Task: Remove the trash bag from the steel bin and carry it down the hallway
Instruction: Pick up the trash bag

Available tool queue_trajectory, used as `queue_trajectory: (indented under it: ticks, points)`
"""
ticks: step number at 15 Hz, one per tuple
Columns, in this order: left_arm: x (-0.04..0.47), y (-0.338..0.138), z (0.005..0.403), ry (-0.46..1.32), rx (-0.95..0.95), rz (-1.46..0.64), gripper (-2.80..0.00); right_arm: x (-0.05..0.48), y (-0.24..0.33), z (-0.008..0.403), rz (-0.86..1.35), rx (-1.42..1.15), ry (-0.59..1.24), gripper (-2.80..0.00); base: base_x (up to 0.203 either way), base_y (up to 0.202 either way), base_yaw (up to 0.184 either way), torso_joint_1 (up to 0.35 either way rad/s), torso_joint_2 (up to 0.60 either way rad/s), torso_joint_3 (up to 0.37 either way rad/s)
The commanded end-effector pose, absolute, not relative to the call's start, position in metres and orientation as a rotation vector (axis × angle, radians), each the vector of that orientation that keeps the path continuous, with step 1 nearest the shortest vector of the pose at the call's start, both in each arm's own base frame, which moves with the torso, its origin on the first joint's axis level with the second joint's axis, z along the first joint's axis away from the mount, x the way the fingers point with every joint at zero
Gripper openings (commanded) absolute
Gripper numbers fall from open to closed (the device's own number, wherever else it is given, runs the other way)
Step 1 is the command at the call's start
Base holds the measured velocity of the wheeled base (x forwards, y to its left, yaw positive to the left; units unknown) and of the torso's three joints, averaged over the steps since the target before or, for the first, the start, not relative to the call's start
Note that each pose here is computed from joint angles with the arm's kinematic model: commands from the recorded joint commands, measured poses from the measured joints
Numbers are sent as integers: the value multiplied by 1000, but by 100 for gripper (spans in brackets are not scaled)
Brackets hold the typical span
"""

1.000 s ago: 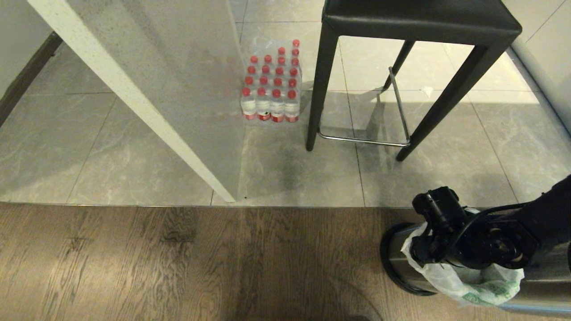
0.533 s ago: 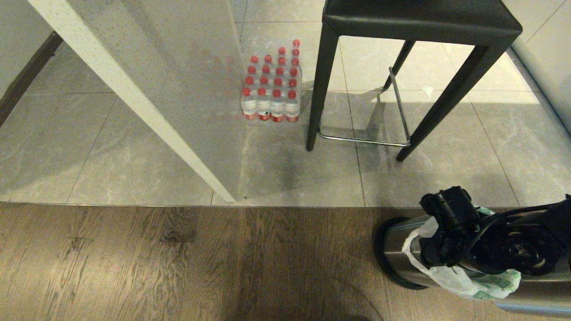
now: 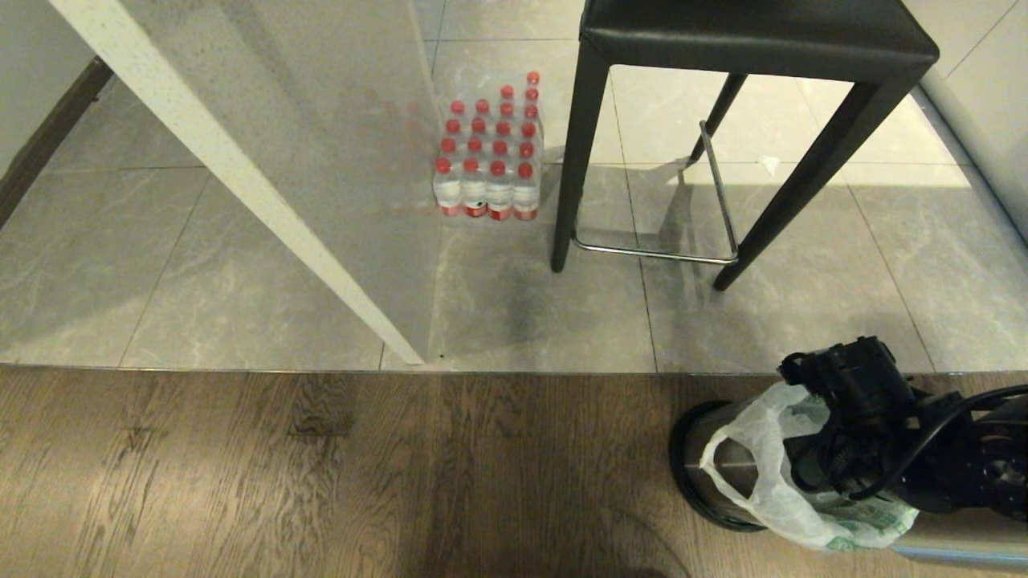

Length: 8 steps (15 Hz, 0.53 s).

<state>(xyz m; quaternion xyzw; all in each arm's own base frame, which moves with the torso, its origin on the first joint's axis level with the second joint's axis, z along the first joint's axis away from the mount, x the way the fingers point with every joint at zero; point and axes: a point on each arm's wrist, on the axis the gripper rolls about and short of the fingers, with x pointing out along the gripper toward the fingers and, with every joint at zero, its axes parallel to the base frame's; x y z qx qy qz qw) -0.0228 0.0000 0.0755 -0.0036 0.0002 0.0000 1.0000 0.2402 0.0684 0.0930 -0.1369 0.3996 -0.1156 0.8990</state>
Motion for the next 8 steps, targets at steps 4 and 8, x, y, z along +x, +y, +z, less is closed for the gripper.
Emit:
queue_trajectory:
  ticks: [4,8]
  points:
    - [-23,0,75,0,-8,0,-280,238,67,106,-264,-271,780,-280,0,0,0,0,0,0]
    - [-23,0,75,0,-8,0,-280,230,74,98,-234,-307,815,-280,0,0,0,0,0,0]
